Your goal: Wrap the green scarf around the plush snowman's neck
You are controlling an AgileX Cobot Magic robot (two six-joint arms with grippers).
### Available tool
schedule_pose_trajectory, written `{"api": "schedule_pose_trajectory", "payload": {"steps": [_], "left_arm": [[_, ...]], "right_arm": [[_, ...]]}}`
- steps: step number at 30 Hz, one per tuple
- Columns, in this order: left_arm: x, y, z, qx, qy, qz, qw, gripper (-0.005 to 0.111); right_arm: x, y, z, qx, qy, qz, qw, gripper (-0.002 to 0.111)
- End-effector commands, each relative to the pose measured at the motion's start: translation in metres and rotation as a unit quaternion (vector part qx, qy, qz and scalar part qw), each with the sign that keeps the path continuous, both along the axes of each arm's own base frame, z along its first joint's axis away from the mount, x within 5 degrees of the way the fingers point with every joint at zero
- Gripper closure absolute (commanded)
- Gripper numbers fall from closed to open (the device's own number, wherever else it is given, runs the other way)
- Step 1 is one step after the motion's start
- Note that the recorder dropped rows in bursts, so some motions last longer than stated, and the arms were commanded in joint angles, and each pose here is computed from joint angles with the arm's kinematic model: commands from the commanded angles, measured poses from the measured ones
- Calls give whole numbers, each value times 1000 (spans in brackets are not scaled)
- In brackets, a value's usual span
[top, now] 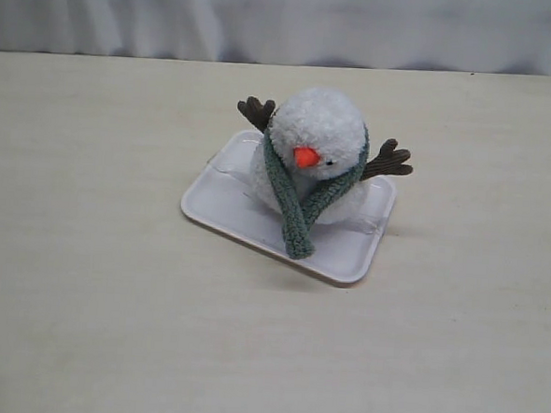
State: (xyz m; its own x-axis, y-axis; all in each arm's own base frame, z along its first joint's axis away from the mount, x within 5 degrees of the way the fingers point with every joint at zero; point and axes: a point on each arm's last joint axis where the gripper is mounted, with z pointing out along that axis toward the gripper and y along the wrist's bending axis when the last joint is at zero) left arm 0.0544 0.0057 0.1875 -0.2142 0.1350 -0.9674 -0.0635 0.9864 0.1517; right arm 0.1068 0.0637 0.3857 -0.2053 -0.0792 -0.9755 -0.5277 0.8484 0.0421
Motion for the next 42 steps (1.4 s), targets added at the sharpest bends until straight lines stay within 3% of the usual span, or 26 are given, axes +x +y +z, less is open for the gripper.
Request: {"api": "schedule_pose_trajectory", "payload": {"steps": [1, 12, 42], "left_arm": [[0, 1, -1, 9, 2, 3, 1000, 107], [0, -5, -1, 26, 2, -55, 998, 107], [0, -4, -1, 46, 3, -54, 997, 107]], "right_arm": [[-1, -1, -1, -2, 0, 0, 1000, 104], [-1, -1, -1, -2, 0, 0, 1000, 104], [-2, -1, -1, -2, 1, 0, 1000, 104]]}}
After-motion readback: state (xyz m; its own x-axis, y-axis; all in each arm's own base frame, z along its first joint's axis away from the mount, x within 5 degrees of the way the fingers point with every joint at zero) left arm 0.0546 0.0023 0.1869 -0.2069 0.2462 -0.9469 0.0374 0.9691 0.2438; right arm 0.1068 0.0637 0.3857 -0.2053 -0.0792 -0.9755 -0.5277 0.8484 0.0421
